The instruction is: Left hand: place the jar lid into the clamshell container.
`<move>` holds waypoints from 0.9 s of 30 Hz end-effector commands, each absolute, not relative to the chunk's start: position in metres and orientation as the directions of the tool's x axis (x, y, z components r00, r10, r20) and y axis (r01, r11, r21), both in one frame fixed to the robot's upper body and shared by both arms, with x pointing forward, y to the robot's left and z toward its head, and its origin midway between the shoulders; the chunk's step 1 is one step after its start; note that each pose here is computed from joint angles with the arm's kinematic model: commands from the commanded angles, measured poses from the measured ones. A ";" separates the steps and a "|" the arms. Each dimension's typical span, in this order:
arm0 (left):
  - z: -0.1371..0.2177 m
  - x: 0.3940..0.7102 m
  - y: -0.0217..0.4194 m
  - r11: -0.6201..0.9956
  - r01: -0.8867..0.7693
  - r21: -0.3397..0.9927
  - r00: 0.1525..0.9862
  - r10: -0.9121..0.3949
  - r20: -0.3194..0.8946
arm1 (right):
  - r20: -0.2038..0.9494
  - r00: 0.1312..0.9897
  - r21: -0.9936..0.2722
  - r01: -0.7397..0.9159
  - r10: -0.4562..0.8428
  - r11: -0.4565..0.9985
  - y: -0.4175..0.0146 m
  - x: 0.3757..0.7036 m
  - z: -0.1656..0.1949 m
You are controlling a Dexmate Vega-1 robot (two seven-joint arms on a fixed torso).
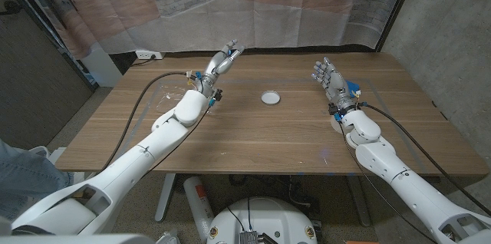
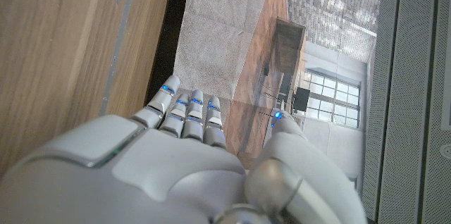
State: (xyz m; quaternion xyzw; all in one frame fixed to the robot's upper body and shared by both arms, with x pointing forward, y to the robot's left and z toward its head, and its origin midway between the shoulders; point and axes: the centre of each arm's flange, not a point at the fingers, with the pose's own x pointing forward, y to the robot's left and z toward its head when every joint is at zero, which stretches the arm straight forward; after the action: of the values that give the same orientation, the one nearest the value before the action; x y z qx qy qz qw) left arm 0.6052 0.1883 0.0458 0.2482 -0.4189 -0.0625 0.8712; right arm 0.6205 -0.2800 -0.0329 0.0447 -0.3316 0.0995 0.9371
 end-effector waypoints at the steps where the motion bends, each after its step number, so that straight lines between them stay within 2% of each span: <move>1: 0.051 0.604 0.179 0.844 -0.140 0.518 0.631 -0.327 0.703 | 0.640 0.754 0.029 -0.215 0.147 0.976 -0.279 0.620 -0.033; 27: 0.052 0.601 0.158 0.775 -0.260 0.576 0.603 -0.335 0.724 | 0.647 0.748 0.040 -0.225 0.146 0.974 -0.280 0.621 -0.034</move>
State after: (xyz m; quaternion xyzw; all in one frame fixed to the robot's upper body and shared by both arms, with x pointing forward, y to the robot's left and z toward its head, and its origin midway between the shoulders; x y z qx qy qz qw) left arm 0.6018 0.1656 0.0517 0.3100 -0.4398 -0.0339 0.8422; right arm 0.6204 -0.2779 -0.0333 0.0554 -0.3401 0.0991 0.9335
